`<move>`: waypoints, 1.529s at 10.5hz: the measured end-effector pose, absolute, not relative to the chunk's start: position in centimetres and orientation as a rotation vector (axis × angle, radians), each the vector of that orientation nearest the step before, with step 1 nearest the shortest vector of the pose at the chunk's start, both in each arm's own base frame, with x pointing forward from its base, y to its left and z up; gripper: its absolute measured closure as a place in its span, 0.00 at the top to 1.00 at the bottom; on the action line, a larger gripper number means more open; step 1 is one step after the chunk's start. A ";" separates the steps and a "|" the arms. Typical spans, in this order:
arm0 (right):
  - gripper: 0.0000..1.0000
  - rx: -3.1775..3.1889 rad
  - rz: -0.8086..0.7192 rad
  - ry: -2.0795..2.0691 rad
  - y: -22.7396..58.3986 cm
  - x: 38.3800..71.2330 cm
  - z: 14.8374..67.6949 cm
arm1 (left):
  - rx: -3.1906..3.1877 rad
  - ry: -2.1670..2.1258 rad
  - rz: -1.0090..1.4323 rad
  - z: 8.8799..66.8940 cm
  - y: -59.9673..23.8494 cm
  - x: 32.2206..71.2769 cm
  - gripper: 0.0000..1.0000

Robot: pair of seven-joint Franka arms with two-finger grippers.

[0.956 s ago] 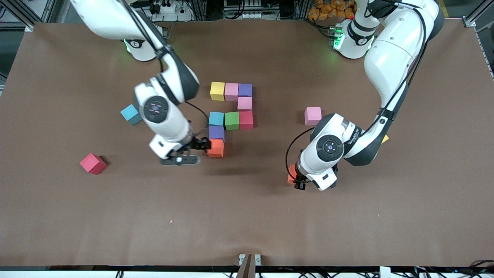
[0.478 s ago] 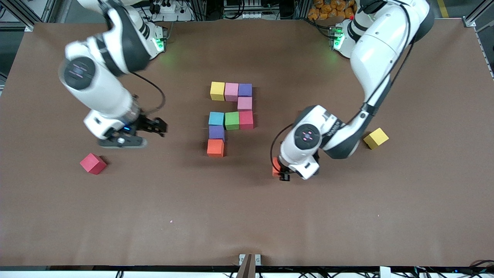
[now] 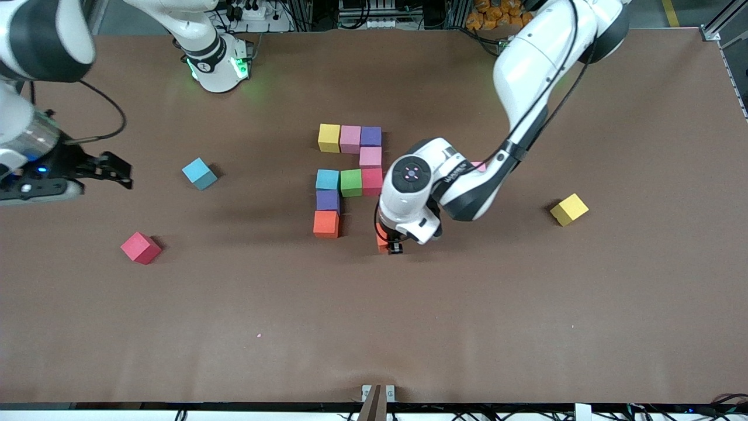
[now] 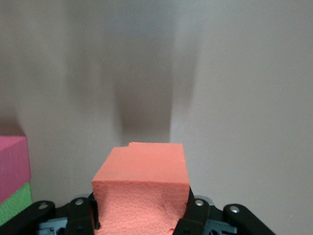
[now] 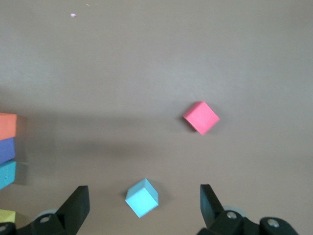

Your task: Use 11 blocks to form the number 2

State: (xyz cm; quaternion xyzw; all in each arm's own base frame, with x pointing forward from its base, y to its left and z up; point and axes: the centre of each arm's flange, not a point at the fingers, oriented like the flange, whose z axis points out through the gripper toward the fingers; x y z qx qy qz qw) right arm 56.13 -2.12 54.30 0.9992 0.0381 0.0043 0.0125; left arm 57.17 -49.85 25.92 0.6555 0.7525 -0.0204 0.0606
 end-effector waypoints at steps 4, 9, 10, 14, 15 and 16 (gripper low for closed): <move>1.00 3.119 -0.042 0.009 -4.2 55.4 58.6 | 1.982 2.196 -0.095 24.2 -54.5 53.8 0.57; 1.00 3.111 0.033 0.009 -5.9 57.0 62.3 | 1.976 2.139 -0.132 22.0 -56.3 52.5 0.57; 1.00 3.127 0.028 0.002 -6.9 57.2 61.9 | 1.983 2.138 -0.135 21.6 -56.6 52.2 0.57; 1.00 3.165 0.027 -0.050 -8.7 57.7 61.2 | 1.993 2.145 -0.132 20.5 -56.6 52.0 0.57; 1.00 3.166 0.023 -0.056 -8.9 57.8 60.9 | 1.991 2.148 -0.129 20.2 -56.5 52.1 0.57; 1.00 3.167 0.017 -0.059 -9.1 57.9 60.7 | 1.992 2.143 -0.125 19.8 -56.3 52.3 0.57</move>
